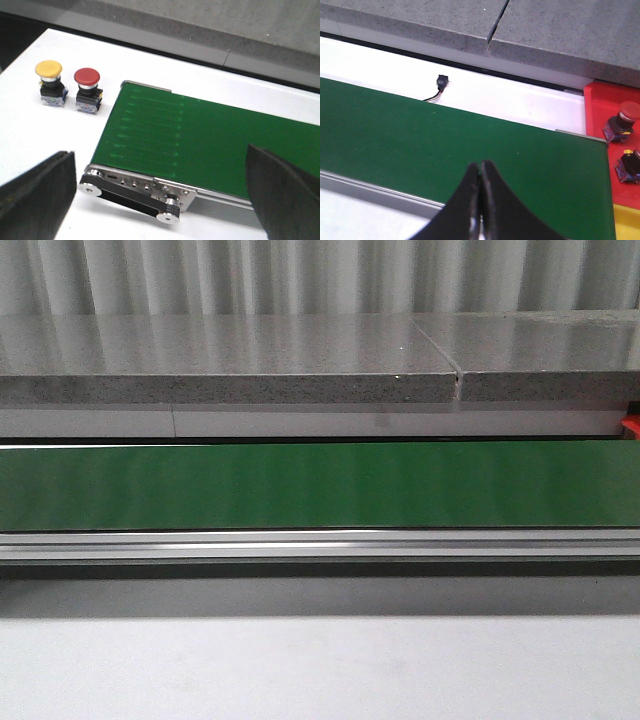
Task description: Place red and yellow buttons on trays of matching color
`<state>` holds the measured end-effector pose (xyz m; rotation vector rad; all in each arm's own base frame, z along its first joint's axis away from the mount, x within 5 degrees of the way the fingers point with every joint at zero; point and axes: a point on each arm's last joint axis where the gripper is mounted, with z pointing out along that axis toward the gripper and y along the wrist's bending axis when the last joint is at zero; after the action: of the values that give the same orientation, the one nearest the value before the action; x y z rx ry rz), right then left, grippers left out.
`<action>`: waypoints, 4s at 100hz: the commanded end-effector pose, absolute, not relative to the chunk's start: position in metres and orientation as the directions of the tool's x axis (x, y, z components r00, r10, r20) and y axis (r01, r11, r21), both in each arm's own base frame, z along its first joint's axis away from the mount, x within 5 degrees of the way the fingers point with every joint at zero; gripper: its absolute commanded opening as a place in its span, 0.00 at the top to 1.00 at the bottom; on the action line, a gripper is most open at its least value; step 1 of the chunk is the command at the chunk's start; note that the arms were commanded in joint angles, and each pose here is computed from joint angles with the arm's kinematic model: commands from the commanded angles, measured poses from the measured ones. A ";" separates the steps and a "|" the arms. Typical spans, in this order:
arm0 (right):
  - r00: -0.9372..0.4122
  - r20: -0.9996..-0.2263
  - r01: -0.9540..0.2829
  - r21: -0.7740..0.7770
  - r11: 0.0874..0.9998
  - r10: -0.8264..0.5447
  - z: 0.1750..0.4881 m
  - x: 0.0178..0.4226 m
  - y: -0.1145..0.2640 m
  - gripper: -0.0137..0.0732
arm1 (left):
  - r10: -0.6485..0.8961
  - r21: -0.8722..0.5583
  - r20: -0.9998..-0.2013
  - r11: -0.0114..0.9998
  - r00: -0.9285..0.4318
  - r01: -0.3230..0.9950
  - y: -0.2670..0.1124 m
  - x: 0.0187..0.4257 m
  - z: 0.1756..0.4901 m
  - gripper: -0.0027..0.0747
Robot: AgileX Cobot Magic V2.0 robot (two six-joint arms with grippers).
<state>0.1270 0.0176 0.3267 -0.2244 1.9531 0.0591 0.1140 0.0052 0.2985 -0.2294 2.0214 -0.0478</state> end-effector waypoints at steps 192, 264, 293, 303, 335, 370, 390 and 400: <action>-0.277 -0.953 -0.173 -0.075 0.982 -0.121 0.341 0.128 0.017 0.92 | -0.562 -0.191 -0.554 0.804 -0.613 -0.564 0.112 0.393 0.224 0.16; -0.278 -0.953 -0.173 -0.075 0.982 -0.122 0.341 0.128 0.017 0.92 | -0.438 -0.072 -0.507 0.879 -0.742 -0.471 0.107 0.384 0.273 0.99; -0.278 -0.953 -0.173 -0.075 0.982 -0.122 0.341 0.128 0.017 0.92 | -0.311 -0.086 -0.610 0.940 -0.728 -0.330 0.090 0.347 0.348 0.99; -0.278 -0.953 -0.173 -0.075 0.982 -0.122 0.341 0.128 0.017 0.92 | -0.274 -0.126 -0.626 0.960 -0.731 -0.251 0.079 0.335 0.363 0.99; -0.277 -0.953 -0.173 -0.075 0.982 -0.121 0.341 0.128 0.017 0.92 | -0.209 -0.163 -0.564 0.977 -0.799 -0.141 0.054 0.322 0.347 0.99; -0.278 -0.953 -0.173 -0.075 0.982 -0.122 0.341 0.128 0.017 0.92 | -0.099 -0.083 -0.534 0.994 -0.840 -0.064 0.029 0.321 0.303 0.99; -0.278 -0.953 -0.173 -0.075 0.982 -0.122 0.341 0.128 0.017 0.92 | -0.089 -0.069 -0.520 0.996 -0.849 -0.062 0.029 0.318 0.289 0.99; -0.278 -0.953 -0.173 -0.075 0.982 -0.122 0.341 0.128 0.017 0.92 | -0.090 -0.069 -0.516 0.996 -0.852 -0.064 0.029 0.317 0.285 0.99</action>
<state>0.1269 0.0176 0.3265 -0.2263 1.9545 0.0583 0.3175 0.0311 0.2648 -0.1239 2.7044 -0.0763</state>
